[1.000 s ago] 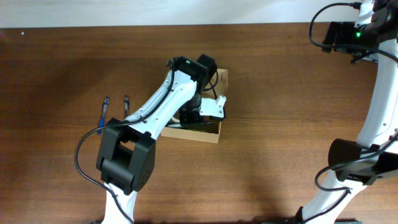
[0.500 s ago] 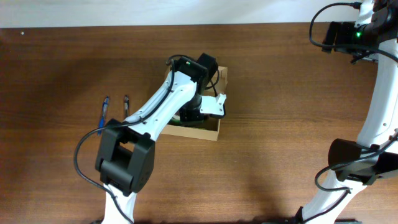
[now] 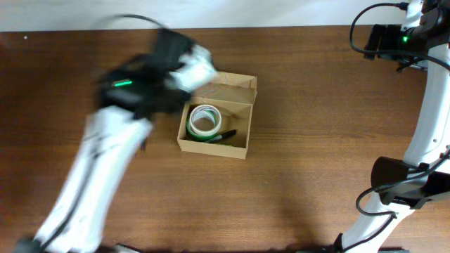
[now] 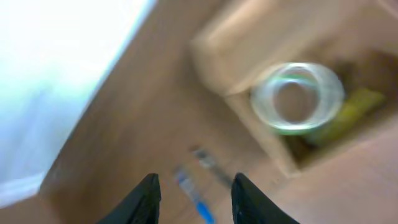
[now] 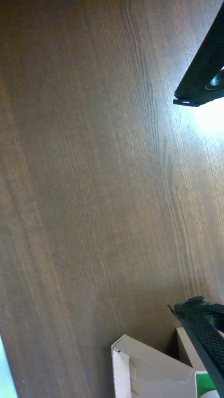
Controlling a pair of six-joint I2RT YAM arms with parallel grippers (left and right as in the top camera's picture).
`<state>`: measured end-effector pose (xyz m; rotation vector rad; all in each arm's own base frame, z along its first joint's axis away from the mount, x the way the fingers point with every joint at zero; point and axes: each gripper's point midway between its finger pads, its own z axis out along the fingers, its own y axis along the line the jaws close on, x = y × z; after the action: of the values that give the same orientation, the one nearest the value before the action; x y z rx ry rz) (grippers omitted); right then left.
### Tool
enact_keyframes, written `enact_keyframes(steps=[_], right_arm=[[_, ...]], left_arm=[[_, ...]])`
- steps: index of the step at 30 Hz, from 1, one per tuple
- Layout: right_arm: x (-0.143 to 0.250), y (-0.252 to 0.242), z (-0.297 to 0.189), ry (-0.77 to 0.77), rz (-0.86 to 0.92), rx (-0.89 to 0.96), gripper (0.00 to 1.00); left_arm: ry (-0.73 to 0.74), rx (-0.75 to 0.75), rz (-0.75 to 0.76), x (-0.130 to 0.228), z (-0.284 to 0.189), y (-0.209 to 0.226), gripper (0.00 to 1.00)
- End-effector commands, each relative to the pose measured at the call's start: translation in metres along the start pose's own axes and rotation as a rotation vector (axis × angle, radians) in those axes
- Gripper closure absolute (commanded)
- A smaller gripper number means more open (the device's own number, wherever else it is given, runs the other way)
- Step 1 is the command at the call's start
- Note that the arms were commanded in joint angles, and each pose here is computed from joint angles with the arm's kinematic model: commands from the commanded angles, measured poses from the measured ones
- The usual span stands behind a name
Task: Pack container
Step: 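Move the left gripper back to the blue pen and grasp it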
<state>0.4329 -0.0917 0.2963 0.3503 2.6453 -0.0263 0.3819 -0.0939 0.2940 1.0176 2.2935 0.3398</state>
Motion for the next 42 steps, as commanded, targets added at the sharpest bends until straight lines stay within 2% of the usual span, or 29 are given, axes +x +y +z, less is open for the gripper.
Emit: enact_keyframes(steps=[1,5,8,14,17,21,26,34,42], right_arm=[[0.0,-0.002,0.003,0.006,0.012,-0.002,0.01],[0.0,-0.002,0.003,0.006,0.012,-0.003,0.01],[0.0,-0.002,0.003,0.006,0.012,-0.003,0.01],[0.0,-0.002,0.003,0.006,0.012,-0.002,0.01],[0.0,-0.002,0.003,0.006,0.012,-0.003,0.01],[0.0,-0.002,0.003,0.006,0.012,-0.003,0.01],[0.0,-0.002,0.003,0.006,0.012,-0.003,0.01],[0.0,-0.002,0.003,0.006,0.012,-0.002,0.01],[0.0,-0.002,0.003,0.006,0.012,-0.003,0.01]], left_arm=[[0.065,-0.094,-0.33,0.058,0.005,0.045,0.6],[0.084,-0.033,-0.488,0.107,0.043,0.055,0.58],[0.161,-0.001,-0.554,0.147,0.077,0.049,0.57],[0.303,0.067,-0.602,0.185,0.128,0.03,0.57],[0.381,0.109,-0.663,0.201,0.149,0.016,0.57],[0.476,0.167,-0.674,0.218,0.166,-0.003,0.57],[0.58,0.121,-0.661,0.242,0.177,-0.003,0.57],[0.631,0.14,-0.697,0.27,0.191,-0.004,0.57],[0.667,0.158,-0.72,0.281,0.207,-0.012,0.57]])
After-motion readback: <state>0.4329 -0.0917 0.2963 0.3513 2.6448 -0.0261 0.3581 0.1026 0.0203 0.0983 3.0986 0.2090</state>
